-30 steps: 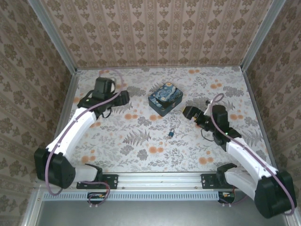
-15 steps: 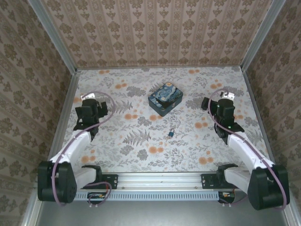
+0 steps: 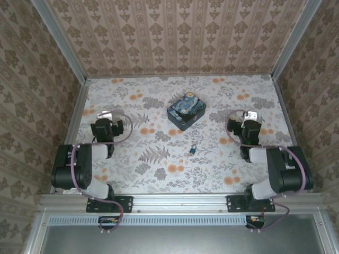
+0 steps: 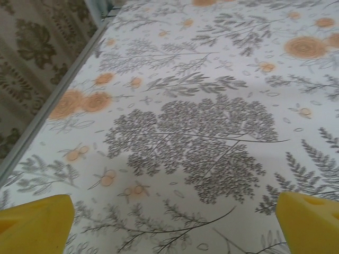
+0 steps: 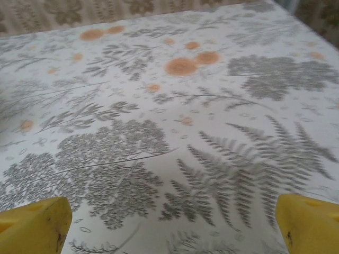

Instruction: Unlock a padlock with a key

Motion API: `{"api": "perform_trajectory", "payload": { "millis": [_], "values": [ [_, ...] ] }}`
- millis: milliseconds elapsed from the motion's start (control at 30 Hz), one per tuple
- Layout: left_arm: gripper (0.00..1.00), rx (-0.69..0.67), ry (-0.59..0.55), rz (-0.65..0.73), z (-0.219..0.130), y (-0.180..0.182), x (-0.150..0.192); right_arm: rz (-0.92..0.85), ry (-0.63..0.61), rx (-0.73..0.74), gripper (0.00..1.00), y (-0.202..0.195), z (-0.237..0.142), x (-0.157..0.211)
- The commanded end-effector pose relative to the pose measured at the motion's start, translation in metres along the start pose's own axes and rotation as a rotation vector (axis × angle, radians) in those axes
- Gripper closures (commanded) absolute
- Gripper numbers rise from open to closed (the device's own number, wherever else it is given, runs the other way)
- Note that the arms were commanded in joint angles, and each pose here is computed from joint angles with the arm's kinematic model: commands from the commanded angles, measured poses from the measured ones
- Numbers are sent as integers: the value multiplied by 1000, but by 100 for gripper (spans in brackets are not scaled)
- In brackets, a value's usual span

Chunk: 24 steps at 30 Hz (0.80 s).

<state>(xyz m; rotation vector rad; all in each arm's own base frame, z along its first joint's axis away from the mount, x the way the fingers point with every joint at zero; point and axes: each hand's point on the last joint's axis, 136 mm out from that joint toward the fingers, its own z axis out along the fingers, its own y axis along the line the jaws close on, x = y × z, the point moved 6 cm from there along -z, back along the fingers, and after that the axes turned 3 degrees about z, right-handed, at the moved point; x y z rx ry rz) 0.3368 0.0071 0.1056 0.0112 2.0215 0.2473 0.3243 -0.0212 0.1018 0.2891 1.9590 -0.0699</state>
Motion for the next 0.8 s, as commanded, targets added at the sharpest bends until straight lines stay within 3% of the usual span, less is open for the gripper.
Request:
{"api": "perform_trajectory", "payload": {
  "millis": [0, 767],
  "values": [
    [0, 85, -105, 16, 0, -6, -12, -59, -59, -169, 0, 21, 4, -19],
    [0, 89, -109, 14, -1, -6, -13, -77, -57, -185, 0, 25, 6, -18]
  ]
}}
